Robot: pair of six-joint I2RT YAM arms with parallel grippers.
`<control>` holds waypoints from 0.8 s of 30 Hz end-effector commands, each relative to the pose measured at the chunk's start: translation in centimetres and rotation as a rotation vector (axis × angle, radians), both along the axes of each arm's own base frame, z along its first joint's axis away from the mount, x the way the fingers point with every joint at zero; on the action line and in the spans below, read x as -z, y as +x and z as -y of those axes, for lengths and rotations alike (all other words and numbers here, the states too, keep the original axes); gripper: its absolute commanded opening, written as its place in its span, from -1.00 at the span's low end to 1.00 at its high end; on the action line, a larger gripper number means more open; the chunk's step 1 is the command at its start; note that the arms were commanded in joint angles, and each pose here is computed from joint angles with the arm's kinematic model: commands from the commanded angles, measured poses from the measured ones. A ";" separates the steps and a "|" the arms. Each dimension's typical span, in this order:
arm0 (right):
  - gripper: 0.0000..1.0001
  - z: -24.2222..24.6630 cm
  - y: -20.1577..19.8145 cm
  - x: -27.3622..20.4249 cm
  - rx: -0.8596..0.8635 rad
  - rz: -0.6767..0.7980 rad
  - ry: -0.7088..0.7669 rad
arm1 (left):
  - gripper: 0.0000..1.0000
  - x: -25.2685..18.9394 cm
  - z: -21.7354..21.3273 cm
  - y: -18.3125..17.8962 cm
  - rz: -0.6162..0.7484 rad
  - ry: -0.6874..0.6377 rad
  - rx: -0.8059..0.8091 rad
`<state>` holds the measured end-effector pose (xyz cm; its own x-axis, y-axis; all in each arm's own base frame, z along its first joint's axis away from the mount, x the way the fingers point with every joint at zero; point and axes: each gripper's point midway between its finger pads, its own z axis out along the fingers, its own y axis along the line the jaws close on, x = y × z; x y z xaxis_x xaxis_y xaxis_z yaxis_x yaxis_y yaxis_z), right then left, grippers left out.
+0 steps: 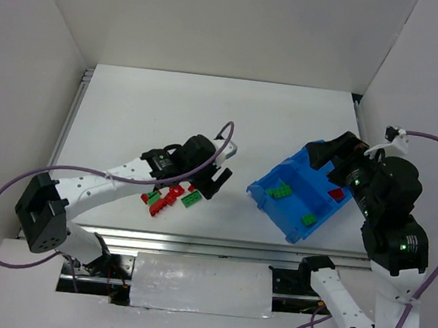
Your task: Sort the legos into containers by color
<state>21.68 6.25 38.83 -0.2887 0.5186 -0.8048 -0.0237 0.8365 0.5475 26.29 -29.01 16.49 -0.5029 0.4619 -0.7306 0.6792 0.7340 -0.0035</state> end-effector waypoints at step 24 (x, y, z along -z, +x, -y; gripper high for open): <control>0.99 -2.3 0.6 -0.4 -0.125 0.067 -0.007 | 0.52 13.0 -4.5 -1.7 -0.306 0.178 -0.042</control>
<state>22.26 8.34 38.11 -0.3343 0.4884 -0.8061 -0.1204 0.8261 0.5505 24.30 -24.14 3.78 -0.7067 0.5549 -0.4389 0.6373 0.7687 -0.0544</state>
